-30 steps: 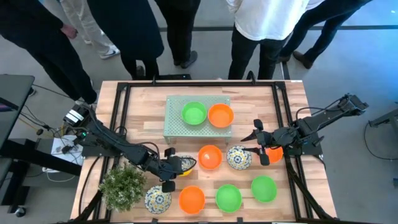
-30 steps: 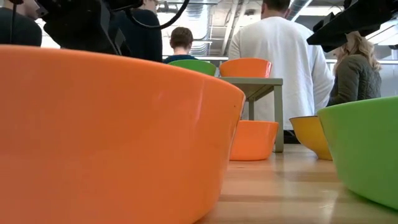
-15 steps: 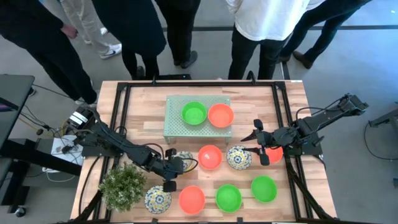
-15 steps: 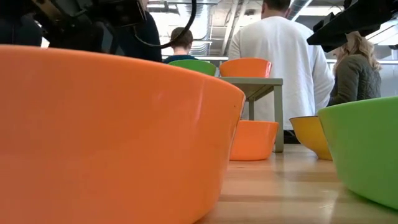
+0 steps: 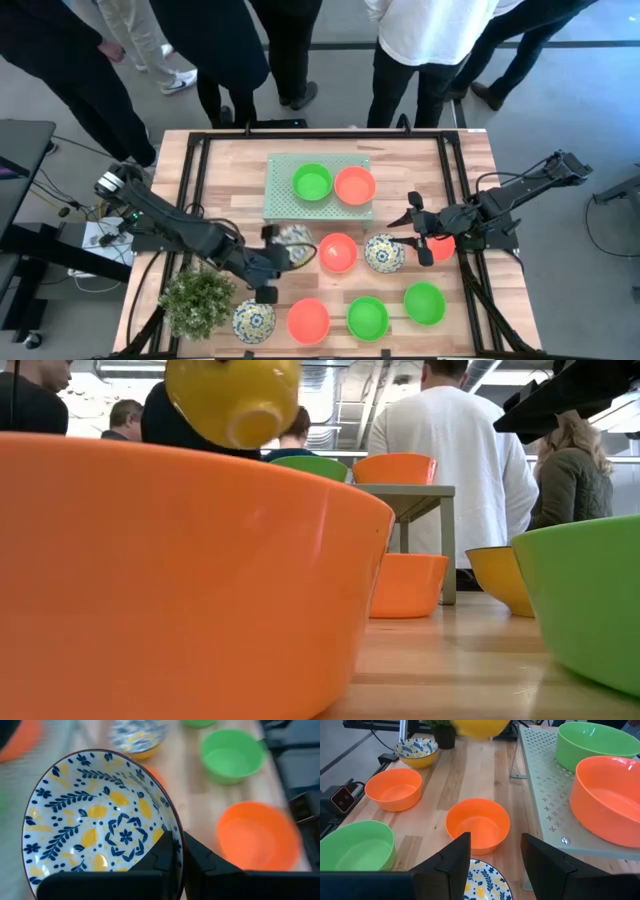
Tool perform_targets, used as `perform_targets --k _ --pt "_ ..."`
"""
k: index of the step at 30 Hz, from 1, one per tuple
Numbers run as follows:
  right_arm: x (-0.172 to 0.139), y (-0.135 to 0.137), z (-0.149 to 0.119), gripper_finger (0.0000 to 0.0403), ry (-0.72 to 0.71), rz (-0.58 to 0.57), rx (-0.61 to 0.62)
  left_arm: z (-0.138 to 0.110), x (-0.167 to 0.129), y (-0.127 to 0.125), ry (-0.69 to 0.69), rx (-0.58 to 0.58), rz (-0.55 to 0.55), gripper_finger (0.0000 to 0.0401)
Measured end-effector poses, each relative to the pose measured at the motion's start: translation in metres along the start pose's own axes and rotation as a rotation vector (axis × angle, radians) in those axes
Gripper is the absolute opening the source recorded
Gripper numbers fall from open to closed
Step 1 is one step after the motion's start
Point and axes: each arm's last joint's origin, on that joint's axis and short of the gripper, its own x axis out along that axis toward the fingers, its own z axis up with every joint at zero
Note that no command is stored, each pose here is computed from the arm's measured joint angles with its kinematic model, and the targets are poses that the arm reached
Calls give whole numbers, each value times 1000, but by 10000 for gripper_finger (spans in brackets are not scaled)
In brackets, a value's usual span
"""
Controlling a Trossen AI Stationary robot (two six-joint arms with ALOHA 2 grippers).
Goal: Pick & Place Mini bowls
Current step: Put the white patterned bowl on the shelf
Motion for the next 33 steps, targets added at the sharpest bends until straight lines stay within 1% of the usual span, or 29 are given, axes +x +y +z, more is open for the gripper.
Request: perform_targets --k 4,8,10,13,18,22,28,31,33 --pt "0 0 0 169 -1 0 0 -1 -18 20 80 22 89 16" --pt "0 0 0 169 -1 0 0 -6 -20 48 178 9 171 18" --pt "0 0 0 169 -1 0 0 -6 -19 61 205 24 215 17" --pt "0 0 0 169 -1 0 0 -5 -13 80 232 59 253 17" --pt "0 0 0 169 0 0 0 -11 -1 110 320 18 282 17" --pt "0 0 0 169 3 0 -1 -17 0 119 373 2 298 17" --pt "0 0 0 169 3 -1 -1 -17 1 131 383 -33 320 17" --pt "0 0 0 169 3 0 -1 -18 4 137 397 -55 301 17" --pt "0 0 0 169 0 0 0 -19 6 139 413 -49 286 17"
